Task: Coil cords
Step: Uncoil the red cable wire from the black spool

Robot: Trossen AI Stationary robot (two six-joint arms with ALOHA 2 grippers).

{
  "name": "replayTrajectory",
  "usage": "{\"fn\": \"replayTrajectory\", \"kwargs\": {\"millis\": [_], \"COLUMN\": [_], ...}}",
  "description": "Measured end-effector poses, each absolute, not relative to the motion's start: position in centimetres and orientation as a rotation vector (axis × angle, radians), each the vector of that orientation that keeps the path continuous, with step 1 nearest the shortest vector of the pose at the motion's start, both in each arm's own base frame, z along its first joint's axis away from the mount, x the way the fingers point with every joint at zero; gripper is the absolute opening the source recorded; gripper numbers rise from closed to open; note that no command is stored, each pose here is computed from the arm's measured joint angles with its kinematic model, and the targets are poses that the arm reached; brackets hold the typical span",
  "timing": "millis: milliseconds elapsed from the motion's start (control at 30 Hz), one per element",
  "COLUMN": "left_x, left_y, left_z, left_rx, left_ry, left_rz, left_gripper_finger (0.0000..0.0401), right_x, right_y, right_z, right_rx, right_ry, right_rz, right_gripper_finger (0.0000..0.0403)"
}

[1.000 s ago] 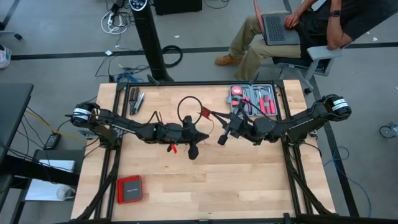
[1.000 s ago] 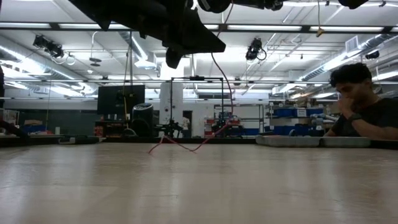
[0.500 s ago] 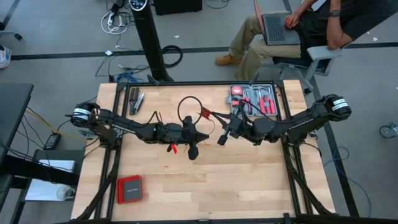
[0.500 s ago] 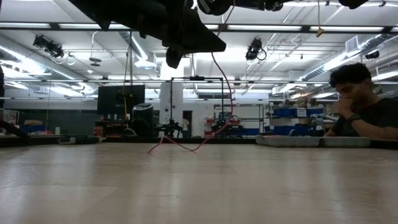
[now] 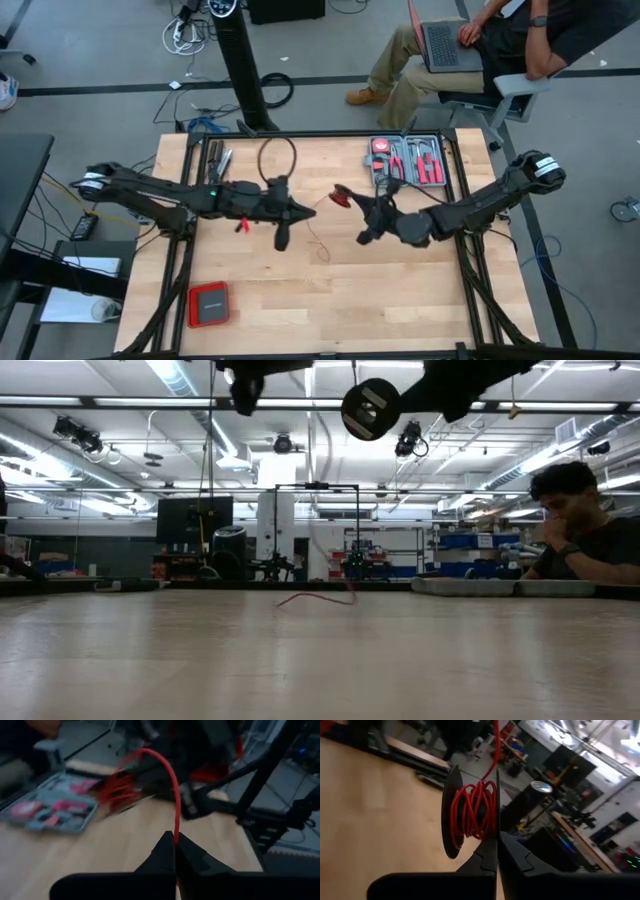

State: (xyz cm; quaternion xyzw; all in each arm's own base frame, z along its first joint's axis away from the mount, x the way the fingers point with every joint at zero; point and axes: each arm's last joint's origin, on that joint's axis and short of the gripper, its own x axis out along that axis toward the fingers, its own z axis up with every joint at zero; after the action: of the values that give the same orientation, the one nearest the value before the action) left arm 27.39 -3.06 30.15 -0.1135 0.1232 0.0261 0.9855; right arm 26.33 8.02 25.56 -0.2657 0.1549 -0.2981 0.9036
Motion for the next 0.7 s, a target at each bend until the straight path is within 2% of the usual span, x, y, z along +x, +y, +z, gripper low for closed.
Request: {"fn": "replayTrajectory", "kwargs": {"millis": [167, 333, 500, 700], "left_x": [26.1, 26.0, 26.5, 26.9], "left_y": [-3.0, -4.7, -6.9, -8.2], "left_z": [29.1, 27.4, 26.0, 24.6], "left_rx": [-0.290, -0.311, -0.275, -0.214], "left_ry": [0.418, 0.569, 0.621, 0.651], "left_rz": [0.083, 0.011, -0.021, 0.054], "left_gripper_finger": [0.0000, 0.0000, 0.0003, 0.0060], "right_x": [25.6, 24.8, 24.4, 24.4], "right_y": [9.5, 10.5, 11.1, 11.1], "right_z": [24.9, 24.2, 24.1, 24.0], "right_rx": [-0.524, -0.495, -0.441, -0.425], "right_ry": [0.339, 0.362, 0.346, 0.342], "right_rz": [-0.557, -0.565, -0.561, -0.556], "right_gripper_finger": [0.0000, 0.0000, 0.0000, 0.0000]}}
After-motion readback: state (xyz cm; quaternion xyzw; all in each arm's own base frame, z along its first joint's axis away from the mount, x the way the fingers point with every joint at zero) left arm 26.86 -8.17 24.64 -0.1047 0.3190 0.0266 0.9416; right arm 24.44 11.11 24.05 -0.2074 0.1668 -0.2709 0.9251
